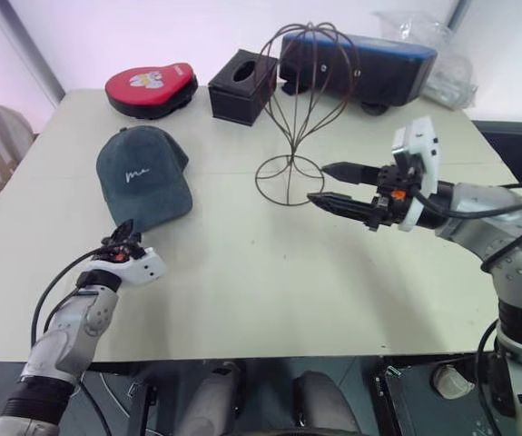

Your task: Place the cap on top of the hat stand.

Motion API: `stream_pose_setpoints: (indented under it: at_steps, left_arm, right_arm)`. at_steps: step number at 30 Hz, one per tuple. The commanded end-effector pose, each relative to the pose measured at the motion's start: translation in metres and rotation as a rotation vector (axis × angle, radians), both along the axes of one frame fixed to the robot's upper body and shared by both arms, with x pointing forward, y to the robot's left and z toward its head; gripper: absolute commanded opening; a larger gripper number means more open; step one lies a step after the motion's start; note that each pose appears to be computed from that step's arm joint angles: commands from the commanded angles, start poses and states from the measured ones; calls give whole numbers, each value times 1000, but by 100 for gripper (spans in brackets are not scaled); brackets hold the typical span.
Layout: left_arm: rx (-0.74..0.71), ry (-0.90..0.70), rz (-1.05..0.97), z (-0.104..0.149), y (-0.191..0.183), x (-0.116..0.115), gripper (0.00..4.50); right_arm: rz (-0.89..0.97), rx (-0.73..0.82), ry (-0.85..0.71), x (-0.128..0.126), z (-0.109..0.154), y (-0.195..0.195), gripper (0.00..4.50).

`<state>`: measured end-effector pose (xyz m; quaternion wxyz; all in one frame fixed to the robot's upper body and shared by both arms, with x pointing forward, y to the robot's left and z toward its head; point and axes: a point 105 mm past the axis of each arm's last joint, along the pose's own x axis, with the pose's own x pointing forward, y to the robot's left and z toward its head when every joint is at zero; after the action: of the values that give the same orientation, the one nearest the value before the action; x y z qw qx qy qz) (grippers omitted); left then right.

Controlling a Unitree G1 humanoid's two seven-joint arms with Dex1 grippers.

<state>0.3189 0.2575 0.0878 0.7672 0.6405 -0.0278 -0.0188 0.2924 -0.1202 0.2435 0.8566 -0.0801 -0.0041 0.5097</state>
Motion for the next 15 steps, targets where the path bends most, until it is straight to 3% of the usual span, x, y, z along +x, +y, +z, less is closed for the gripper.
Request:
stream_pose_setpoints:
  at_steps: [1,8,15]
  left_arm:
    - [-5,67,40,-19,9,-6,26]
    - [3,4,42,-8,10,-5,26]
    - [3,-190,26,33,8,-2,26]
  right_arm:
    - [6,-4,-65,-4,13,0,307]
    - [4,-3,-65,-3,13,0,307]
    - [5,-5,-67,-2,12,1,307]
